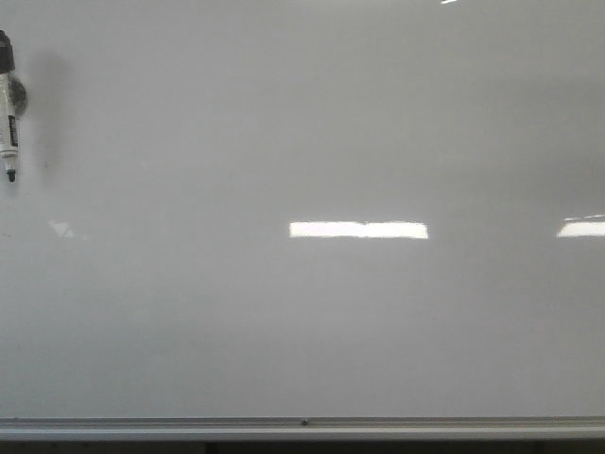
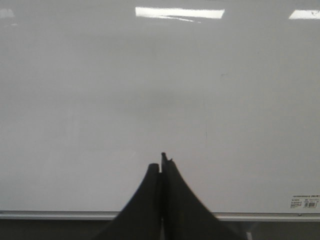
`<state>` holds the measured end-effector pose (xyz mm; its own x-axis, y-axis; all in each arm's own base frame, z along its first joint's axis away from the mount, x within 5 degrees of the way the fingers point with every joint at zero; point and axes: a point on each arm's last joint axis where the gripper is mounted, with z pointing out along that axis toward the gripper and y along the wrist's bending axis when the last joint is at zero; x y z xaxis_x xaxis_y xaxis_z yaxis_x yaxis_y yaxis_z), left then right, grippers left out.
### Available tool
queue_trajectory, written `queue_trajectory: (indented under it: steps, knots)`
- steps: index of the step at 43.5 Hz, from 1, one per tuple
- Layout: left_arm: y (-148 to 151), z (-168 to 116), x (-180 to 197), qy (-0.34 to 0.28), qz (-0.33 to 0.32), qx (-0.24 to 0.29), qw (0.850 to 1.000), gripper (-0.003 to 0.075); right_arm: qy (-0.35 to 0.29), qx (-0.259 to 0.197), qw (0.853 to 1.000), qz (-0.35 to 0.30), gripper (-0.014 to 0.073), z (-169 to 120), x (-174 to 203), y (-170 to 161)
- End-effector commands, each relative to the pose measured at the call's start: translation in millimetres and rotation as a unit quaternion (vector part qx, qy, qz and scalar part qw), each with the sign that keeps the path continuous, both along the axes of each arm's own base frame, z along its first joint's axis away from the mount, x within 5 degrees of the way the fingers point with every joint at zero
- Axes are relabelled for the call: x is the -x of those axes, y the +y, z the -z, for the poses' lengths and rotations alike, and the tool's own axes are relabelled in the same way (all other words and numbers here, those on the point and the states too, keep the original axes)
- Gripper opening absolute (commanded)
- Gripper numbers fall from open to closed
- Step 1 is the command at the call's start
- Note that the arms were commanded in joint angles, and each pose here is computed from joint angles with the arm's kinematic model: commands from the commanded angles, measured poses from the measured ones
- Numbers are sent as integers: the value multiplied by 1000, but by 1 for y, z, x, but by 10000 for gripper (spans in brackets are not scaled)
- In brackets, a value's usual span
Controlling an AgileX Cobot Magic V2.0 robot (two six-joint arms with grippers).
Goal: Write number 2 on whiteboard
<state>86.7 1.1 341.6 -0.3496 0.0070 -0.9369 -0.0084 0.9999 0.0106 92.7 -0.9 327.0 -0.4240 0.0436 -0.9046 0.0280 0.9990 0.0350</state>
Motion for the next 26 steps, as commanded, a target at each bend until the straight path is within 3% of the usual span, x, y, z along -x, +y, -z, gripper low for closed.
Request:
queue_trajectory:
  steps: [1,4,7,12,16,19,26]
  knots:
    - [-1,-14,-3,-43,4,6,999,-18,-33,20,999,-5,-36,-13,-6,-1]
    - [-1,-14,-3,-43,4,6,999,1,-34,24,999,-7,42,-13,-6,-1]
    - [-1,-14,-3,-43,4,6,999,78,-34,24,999,-7,144,-13,-6,-1]
    - [-1,-15,-3,-45,4,6,999,299,-35,24,999,-7,354,-13,-6,-1]
    - [-1,-16,-4,-54,4,6,999,473,-35,24,999,-7,465,-13,-6,-1]
    - [-1,-18,-4,-61,4,9,998,547,-35,24,999,-7,483,-13,-6,-1]
    - [-5,-22,-11,-81,12,50,995,554,-36,23,999,-7,475,-14,-6,0]
